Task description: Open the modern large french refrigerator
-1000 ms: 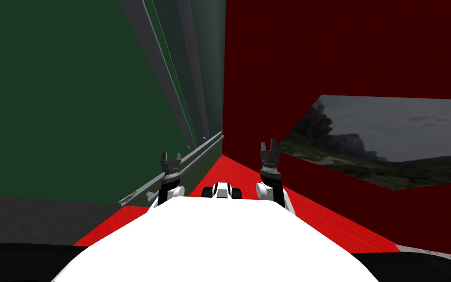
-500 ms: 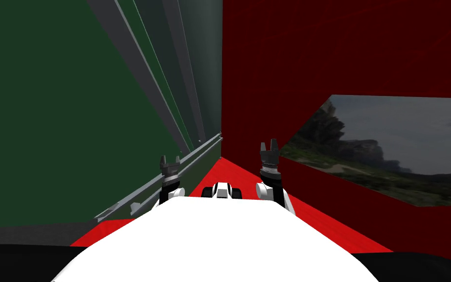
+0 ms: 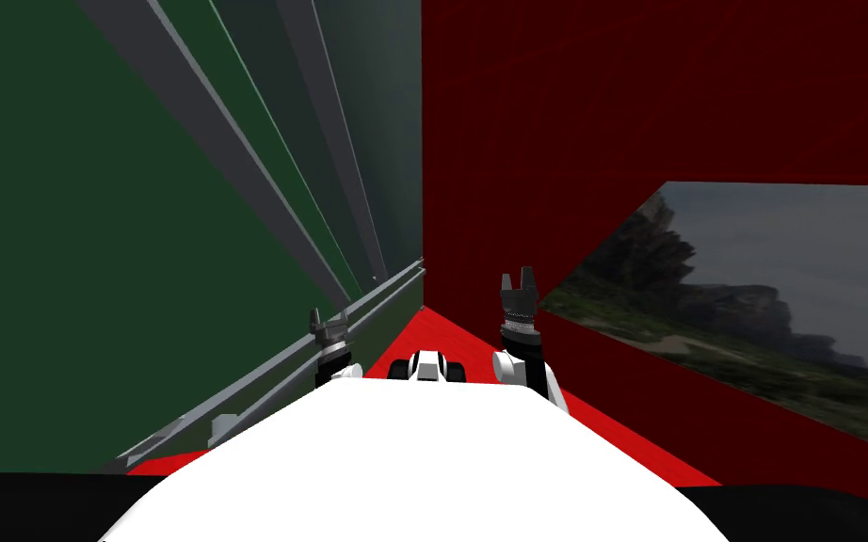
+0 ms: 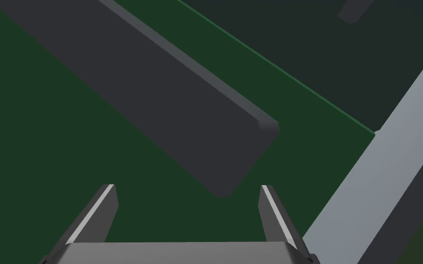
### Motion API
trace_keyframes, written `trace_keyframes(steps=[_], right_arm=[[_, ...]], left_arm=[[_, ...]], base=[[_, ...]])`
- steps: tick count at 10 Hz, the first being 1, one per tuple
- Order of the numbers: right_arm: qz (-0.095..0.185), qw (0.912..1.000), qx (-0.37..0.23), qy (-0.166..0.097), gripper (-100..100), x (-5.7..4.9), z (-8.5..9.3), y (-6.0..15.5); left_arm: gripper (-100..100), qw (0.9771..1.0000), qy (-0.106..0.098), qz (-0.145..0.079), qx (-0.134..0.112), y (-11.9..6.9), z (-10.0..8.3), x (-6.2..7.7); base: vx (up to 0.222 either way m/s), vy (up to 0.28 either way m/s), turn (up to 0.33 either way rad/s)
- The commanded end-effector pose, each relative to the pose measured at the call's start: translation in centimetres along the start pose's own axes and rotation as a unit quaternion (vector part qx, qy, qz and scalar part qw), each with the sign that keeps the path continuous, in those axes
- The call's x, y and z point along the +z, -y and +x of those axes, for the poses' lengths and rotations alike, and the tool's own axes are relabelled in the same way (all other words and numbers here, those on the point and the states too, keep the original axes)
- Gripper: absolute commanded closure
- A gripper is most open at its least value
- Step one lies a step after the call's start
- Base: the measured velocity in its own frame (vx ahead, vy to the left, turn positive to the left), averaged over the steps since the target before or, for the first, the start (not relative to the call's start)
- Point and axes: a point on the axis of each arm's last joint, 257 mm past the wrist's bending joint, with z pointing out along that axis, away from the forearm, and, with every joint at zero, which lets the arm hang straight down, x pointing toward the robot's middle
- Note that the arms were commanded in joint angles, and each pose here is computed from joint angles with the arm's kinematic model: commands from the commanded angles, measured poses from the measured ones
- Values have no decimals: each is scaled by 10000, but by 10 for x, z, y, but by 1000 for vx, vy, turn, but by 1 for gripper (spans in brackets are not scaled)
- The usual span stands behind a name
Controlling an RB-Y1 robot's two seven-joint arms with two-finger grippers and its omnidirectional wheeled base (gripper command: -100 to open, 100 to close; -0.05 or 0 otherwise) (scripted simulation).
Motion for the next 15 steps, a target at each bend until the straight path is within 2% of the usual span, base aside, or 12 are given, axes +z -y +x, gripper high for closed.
trace_keyframes(steps=[1,2,3,6,7,8,10,11,12,13,14,15], right_arm=[[0,10000,0,0,0,0,0,0],[0,10000,0,0,0,0,0,0],[-1,10000,0,0,0,0,0,0],[0,10000,-1,0,0,0,0,0],[-1,10000,0,0,0,0,0,0],[-1,10000,0,0,0,0,0,0],[-1,10000,0,0,0,0,0,0],[-1,10000,0,0,0,0,0,0],[-1,10000,0,0,0,0,0,0],[0,10000,-1,0,0,0,0,0],[-1,10000,-1,-1,0,0,0,0],[-1,10000,-1,-1,0,0,0,0]], left_arm=[[-100,9995,261,-41,-193,-12,-2,-11],[-100,9997,209,-39,-156,-9,-1,-8],[-100,9996,205,-45,-167,-8,2,1],[-100,9997,177,-57,-174,-4,6,16],[-100,9997,187,-64,-172,-6,4,12],[100,9996,201,-47,-168,-7,2,4],[100,9996,221,-38,-163,-10,-1,-9],[100,9997,199,16,-158,-5,0,-1],[100,9996,-43,-128,-240,-12,21,-9],[100,9992,-213,-217,-243,-13,32,-16],[100,9987,-276,-281,-328,-19,41,-19],[100,9975,-465,-394,-370,-21,56,-27]], base=[[73,-53,19],[30,-22,11],[17,-2,37],[18,10,22],[0,0,0],[-10,4,-5],[-23,3,-35],[-19,-4,-3],[-32,42,119],[-58,91,170],[-52,72,50],[-54,53,93]])
